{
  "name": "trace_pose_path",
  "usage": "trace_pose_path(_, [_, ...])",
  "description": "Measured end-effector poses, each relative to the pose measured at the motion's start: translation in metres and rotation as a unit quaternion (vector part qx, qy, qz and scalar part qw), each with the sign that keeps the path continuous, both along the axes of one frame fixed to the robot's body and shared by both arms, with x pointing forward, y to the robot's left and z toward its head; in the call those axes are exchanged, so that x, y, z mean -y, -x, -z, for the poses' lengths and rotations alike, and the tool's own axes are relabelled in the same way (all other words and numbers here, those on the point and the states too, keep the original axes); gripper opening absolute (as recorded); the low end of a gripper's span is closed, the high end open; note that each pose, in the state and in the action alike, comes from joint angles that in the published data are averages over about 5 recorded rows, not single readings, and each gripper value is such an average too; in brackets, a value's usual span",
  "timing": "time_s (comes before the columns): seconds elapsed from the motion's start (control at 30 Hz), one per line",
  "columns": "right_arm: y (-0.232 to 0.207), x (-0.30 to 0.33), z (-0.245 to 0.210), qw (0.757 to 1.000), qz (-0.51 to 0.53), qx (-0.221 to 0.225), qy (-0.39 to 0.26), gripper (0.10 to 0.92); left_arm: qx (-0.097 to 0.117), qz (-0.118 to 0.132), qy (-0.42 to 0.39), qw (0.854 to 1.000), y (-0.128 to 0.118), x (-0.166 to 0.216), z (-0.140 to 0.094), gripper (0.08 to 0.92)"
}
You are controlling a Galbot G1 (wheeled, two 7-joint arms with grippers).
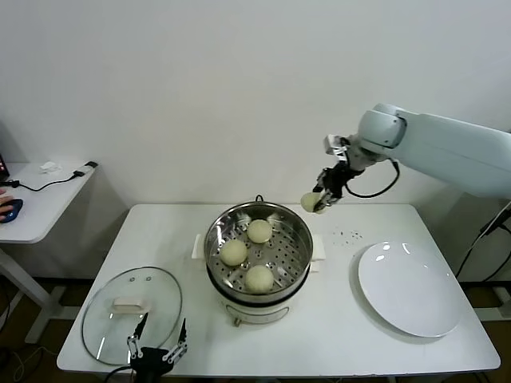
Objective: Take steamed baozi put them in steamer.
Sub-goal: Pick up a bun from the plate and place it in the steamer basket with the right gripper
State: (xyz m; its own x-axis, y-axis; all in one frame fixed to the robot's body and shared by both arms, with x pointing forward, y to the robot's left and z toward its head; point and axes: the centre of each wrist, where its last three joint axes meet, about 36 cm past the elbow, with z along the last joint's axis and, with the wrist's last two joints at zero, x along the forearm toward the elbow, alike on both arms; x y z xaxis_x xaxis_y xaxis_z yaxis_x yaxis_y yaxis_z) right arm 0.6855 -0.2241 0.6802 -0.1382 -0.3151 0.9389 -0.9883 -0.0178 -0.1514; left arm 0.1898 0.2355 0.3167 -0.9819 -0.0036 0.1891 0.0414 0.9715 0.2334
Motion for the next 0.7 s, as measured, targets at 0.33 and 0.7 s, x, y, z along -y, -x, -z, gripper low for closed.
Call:
trace_pose_path(0.33, [0.007, -0.066, 0.032, 0.999, -0.017, -0.030, 0.029, 0.458, 0.004, 0.004, -0.003, 1.000, -0.004, -0.002, -0.001, 0.823])
trace_pose_path(0.7, [0.019, -0.098, 0.076, 0.996, -0.036, -0.060, 0.061, 0.464, 0.003, 0.004, -0.004, 1.000, -0.006, -0.004, 0.001, 0.823])
